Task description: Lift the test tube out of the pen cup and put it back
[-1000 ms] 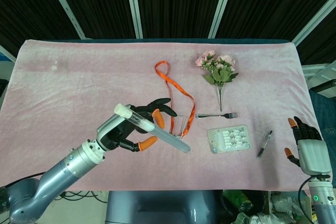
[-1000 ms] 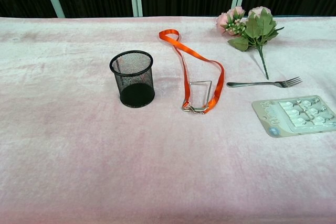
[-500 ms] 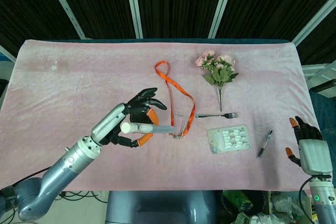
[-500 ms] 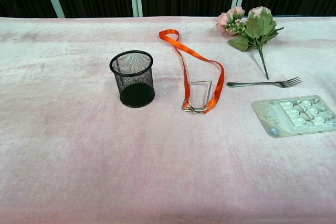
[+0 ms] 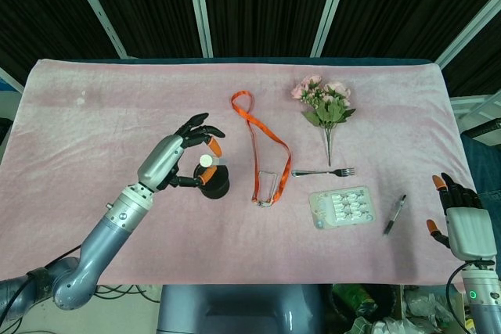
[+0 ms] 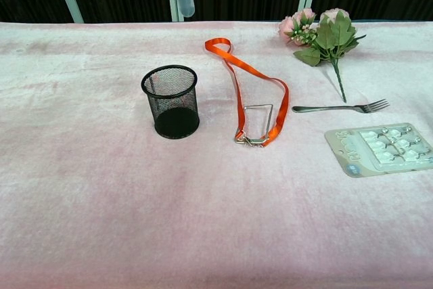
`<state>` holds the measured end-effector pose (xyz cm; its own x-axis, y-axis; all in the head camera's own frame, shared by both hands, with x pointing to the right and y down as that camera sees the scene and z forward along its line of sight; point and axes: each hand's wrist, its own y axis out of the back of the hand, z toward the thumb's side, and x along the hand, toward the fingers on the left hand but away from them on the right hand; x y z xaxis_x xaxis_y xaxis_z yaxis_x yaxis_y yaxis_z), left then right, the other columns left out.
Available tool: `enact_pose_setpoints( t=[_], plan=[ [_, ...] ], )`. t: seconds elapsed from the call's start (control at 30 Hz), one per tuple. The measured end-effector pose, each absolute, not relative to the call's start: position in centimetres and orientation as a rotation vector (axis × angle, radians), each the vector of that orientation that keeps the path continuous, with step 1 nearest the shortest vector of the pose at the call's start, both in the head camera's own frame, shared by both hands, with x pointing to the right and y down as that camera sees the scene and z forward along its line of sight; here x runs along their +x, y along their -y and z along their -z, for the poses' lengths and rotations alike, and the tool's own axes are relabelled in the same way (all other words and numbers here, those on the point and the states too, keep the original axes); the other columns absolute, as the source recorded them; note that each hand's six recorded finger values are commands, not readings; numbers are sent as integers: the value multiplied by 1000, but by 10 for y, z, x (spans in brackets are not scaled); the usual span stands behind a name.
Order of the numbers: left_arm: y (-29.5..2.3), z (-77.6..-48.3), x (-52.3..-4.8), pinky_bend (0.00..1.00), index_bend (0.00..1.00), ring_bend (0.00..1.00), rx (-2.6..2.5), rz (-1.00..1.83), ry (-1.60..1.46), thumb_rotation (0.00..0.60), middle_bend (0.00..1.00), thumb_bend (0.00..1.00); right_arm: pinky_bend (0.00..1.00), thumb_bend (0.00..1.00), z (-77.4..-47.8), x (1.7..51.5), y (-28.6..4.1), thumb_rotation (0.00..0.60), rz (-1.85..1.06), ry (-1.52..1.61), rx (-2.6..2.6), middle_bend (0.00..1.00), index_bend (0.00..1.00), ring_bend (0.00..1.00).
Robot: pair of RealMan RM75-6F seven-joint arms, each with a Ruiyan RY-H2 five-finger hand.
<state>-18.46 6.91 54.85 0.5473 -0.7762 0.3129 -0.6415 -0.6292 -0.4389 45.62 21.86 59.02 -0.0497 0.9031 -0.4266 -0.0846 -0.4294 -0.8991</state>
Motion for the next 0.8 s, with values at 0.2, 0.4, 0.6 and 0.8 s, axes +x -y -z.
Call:
enact_pose_setpoints(
  t=[0.2,0.4,0.6,0.8],
  plan=[
    [-62,-566,-194,88,635,0,-2562,796,-1199,600,265,421,181,207,-590,457,-219,600,-1596,917,-1435,61,79,147],
    [-62,-591,-206,82,633,0,-2542,908,-1175,600,261,421,181,207,-591,459,-218,600,-1605,914,-1425,61,79,148],
    [-68,-618,-208,73,632,0,-2554,998,-1146,600,260,421,181,207,-589,460,-217,600,-1605,920,-1414,61,79,148],
    [-73,-640,-203,64,632,0,-2550,1052,-1112,600,260,421,181,207,-588,460,-216,600,-1599,927,-1414,61,79,148]
  ],
)
